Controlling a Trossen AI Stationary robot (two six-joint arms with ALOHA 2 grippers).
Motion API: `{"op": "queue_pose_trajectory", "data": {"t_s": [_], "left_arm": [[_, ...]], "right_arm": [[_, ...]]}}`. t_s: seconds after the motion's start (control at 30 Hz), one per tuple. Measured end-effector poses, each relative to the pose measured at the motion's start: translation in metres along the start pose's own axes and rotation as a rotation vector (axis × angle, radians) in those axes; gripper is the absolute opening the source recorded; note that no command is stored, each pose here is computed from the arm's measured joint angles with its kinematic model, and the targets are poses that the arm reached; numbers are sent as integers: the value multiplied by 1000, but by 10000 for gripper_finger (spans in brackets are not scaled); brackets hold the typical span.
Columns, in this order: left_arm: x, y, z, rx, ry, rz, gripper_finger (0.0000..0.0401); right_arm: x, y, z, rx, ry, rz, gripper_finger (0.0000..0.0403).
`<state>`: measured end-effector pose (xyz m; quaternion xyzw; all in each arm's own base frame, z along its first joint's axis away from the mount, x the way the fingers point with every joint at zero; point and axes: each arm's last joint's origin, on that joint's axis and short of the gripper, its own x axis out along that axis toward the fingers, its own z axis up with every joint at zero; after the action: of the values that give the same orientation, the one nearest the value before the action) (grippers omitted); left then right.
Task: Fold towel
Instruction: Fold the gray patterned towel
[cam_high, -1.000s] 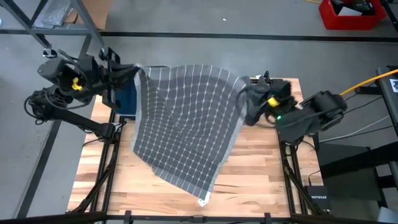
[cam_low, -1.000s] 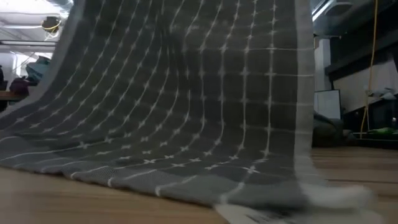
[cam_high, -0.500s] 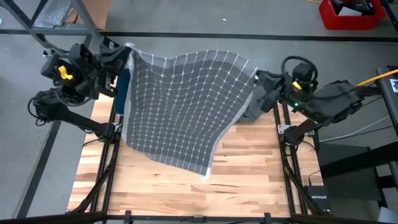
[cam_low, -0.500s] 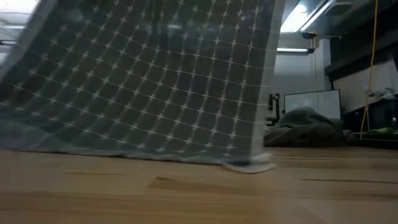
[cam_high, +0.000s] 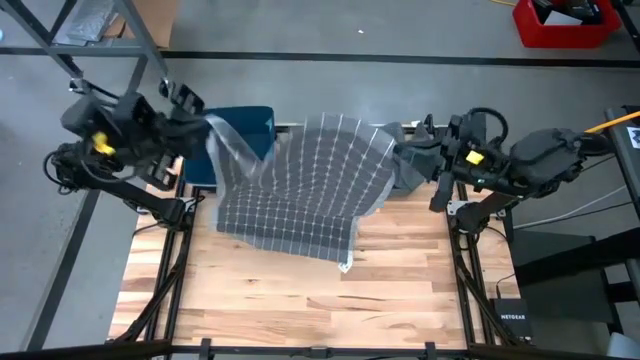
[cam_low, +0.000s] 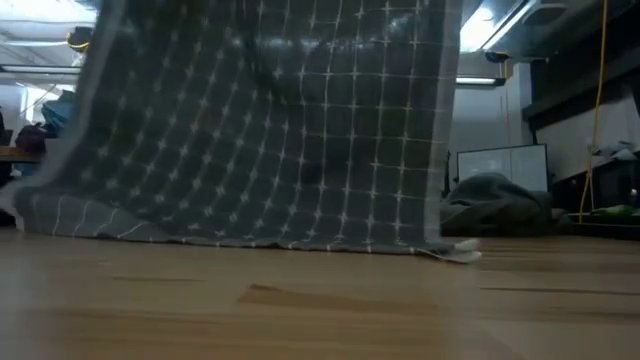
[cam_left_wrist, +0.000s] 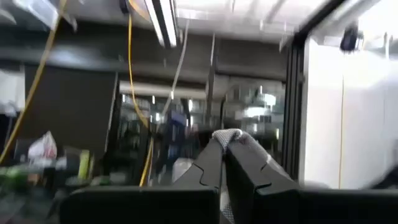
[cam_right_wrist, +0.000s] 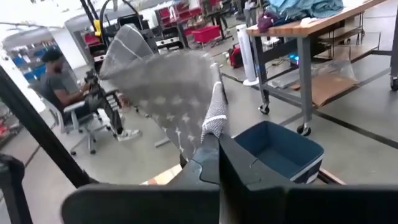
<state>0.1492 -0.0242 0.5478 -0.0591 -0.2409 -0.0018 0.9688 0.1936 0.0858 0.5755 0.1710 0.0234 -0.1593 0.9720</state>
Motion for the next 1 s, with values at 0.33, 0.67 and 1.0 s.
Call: {"op": "queue_pose_trajectory", "data": {"t_s": [0.33, 0.67, 1.0], "left_arm": [[-6, -9, -26, 15, 280, -200, 0], [-22, -6, -58, 96, 649, -200, 0], [-25, -12, -51, -129, 630, -284, 0]], "right_arm": [[2, 4, -6, -2, 74, 92, 0], [23, 15, -37, -6, 238, 33, 0], [45, 38, -59, 105, 373, 145, 0]]}}
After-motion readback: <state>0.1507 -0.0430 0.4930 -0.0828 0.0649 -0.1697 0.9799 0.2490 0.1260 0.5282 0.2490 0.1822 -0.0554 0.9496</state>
